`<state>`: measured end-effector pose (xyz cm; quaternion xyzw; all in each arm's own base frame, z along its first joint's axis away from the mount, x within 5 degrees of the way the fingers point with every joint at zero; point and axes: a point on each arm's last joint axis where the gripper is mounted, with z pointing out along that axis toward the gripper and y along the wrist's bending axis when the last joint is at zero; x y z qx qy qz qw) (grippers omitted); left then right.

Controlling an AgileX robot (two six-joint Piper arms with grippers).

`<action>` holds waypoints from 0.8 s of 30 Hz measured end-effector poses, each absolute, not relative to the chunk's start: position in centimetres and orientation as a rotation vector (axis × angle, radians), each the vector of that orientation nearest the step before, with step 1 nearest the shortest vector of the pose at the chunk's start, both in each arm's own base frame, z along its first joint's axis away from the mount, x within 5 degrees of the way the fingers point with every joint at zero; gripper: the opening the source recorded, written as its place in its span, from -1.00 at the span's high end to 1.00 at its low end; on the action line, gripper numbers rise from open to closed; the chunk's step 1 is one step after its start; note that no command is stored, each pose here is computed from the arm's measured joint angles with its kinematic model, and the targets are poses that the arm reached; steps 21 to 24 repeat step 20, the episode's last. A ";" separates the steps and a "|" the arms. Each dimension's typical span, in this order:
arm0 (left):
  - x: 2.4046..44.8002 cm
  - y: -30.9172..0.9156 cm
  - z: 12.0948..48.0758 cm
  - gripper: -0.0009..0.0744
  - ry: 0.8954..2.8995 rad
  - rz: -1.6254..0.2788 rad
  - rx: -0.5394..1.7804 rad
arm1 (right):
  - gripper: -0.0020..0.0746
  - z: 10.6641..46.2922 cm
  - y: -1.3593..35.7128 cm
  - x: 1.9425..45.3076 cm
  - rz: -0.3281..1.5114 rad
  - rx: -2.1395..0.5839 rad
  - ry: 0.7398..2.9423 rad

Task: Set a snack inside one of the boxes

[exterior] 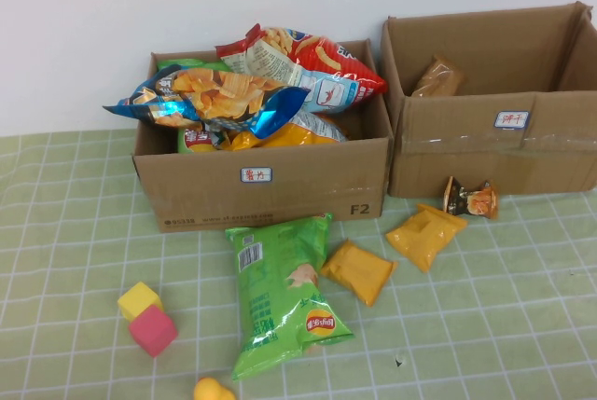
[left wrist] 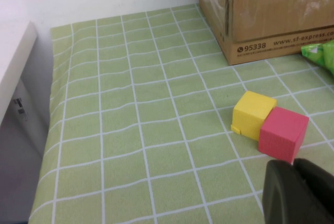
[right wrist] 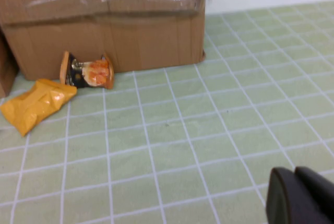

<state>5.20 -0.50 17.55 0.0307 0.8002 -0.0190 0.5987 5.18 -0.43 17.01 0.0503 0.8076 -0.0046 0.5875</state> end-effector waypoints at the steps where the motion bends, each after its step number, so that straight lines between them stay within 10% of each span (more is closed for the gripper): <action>1: 5.2 -0.5 17.5 0.98 1.856 -0.044 0.071 | 0.95 17.0 -0.4 5.2 -0.010 0.120 1.889; 24: 5.2 -0.5 17.5 0.98 1.856 -0.038 0.079 | 0.95 16.9 -0.4 5.1 -0.142 -0.064 1.914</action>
